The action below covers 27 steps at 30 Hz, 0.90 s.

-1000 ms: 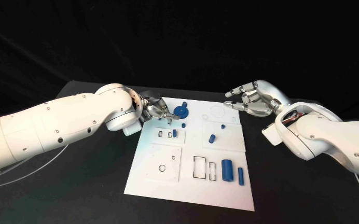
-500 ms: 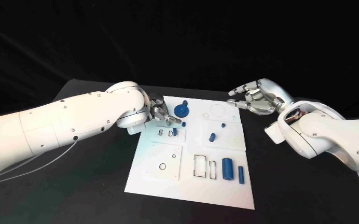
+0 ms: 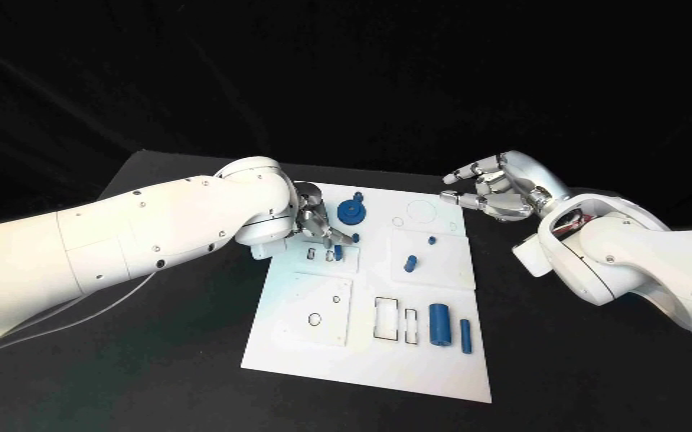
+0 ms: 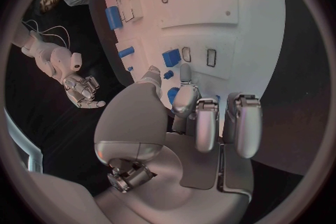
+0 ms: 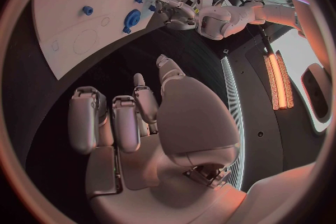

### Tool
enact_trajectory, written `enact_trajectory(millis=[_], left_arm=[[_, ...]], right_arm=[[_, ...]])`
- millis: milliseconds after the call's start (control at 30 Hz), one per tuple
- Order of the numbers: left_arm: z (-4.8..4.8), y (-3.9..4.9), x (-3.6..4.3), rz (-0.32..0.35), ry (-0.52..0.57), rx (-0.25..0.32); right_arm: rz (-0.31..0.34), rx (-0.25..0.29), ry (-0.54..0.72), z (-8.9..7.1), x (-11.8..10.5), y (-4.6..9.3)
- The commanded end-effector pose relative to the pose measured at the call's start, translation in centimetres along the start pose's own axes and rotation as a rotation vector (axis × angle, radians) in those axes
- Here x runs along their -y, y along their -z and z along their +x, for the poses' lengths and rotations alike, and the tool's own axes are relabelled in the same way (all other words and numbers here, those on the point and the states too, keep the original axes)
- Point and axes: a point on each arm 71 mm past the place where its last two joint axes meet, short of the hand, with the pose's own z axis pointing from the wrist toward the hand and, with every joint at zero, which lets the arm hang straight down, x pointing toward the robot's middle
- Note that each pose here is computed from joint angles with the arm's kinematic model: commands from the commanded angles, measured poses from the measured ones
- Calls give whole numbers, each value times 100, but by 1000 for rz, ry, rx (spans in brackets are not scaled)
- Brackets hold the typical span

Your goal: Assemble the parts on the task board

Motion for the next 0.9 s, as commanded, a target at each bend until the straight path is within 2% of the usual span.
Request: enact_trajectory(millis=[33, 900], left_arm=[[14, -8, 27, -22, -28, -21], [44, -37, 57, -24, -44, -50]], right_arm=[[-1, -16, 3, 16, -3, -4], [2, -24, 3, 33, -8, -15]])
